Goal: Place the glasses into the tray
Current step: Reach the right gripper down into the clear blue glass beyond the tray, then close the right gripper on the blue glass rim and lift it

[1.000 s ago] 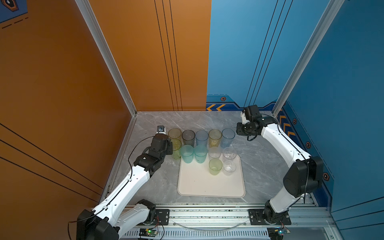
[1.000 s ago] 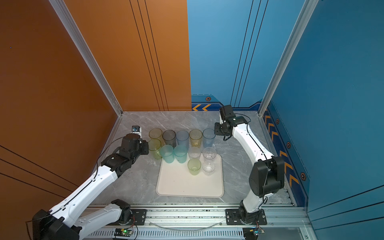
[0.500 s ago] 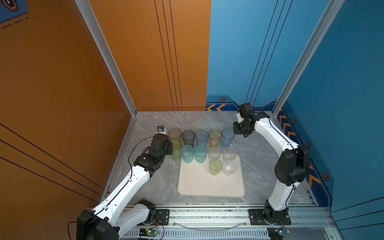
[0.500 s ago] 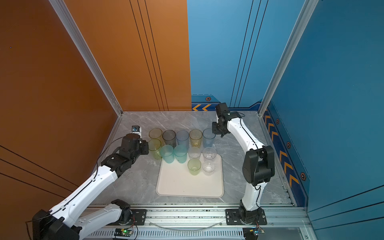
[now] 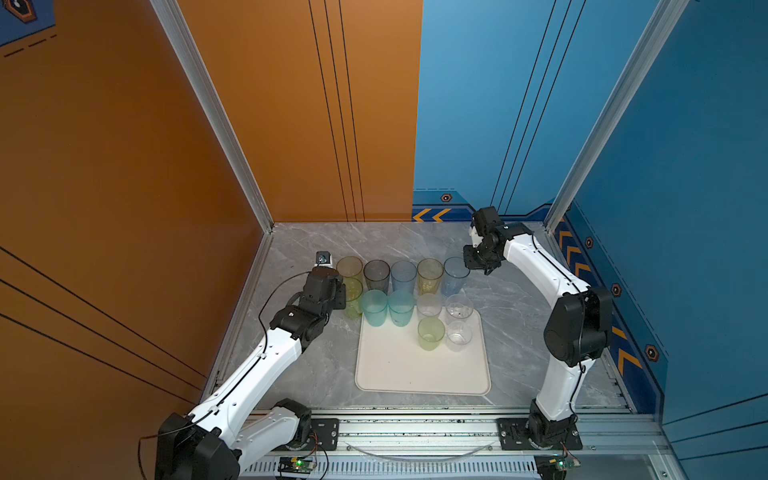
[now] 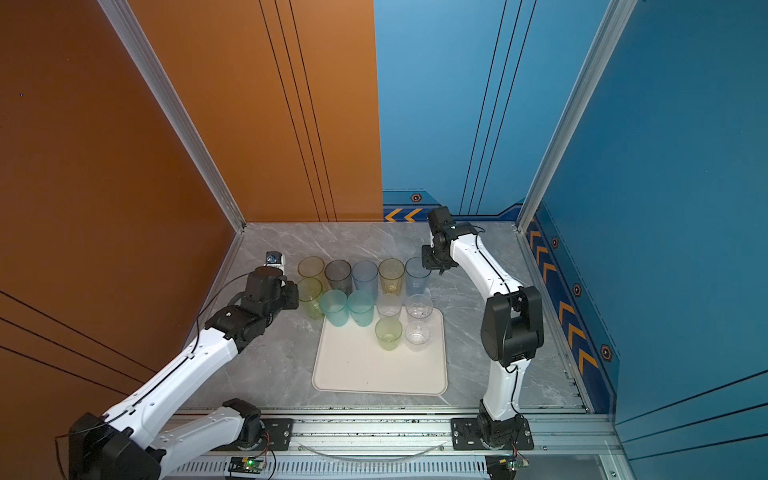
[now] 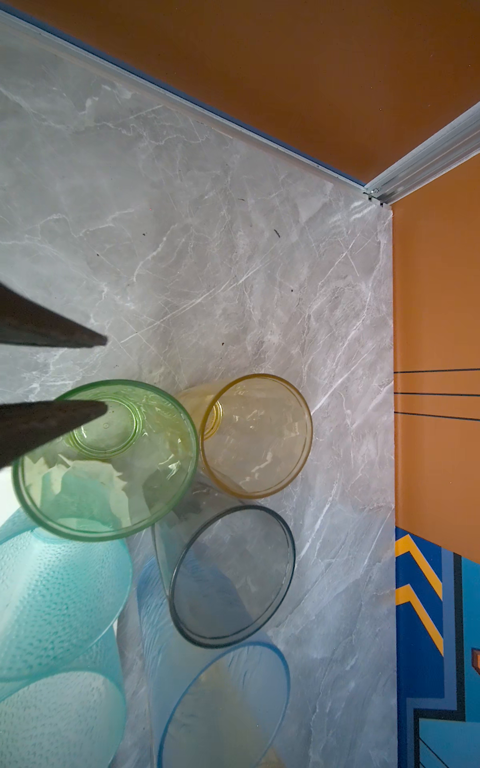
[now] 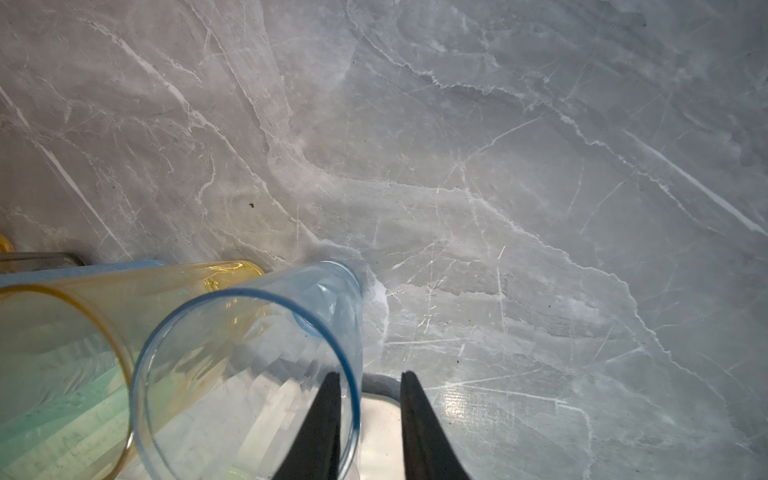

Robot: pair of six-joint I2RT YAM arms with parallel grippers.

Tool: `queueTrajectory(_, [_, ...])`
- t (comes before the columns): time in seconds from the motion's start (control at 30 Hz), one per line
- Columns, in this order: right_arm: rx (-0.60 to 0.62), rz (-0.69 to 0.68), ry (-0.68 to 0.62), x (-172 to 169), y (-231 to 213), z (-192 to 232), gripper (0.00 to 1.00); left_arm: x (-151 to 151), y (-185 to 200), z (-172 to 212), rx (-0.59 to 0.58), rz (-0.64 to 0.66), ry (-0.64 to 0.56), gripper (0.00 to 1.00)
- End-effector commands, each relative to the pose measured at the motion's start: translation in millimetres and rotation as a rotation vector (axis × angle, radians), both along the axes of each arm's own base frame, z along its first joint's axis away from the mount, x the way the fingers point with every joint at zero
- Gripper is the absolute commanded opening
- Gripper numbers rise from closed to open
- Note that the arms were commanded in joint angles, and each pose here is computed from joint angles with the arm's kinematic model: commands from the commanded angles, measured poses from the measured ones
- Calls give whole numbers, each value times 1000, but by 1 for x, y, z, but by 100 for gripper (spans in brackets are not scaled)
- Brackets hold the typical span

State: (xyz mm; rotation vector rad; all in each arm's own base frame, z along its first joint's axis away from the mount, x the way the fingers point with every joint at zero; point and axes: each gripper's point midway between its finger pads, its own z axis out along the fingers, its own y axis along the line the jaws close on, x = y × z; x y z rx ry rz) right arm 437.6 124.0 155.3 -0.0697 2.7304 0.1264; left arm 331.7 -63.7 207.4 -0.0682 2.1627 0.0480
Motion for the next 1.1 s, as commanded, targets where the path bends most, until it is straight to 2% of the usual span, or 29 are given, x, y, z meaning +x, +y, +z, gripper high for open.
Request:
queueTrajectory(0.0, [-7,27,19,-1,4,0,22,6,-1,14,-4,-11,-28,24])
queueTrajectory(0.5, [-30,54,79,0,9,-19,18,7,-2,8,-2,-15,-13,24])
queueTrajectory(0.7, [-34,59,53,5,12,-10,13,7,-2,6,-1,-17,-7,24])
queueTrajectory(1.07, [-112,23,-29,0,-7,12,3,6,-3,-1,6,-23,18,24])
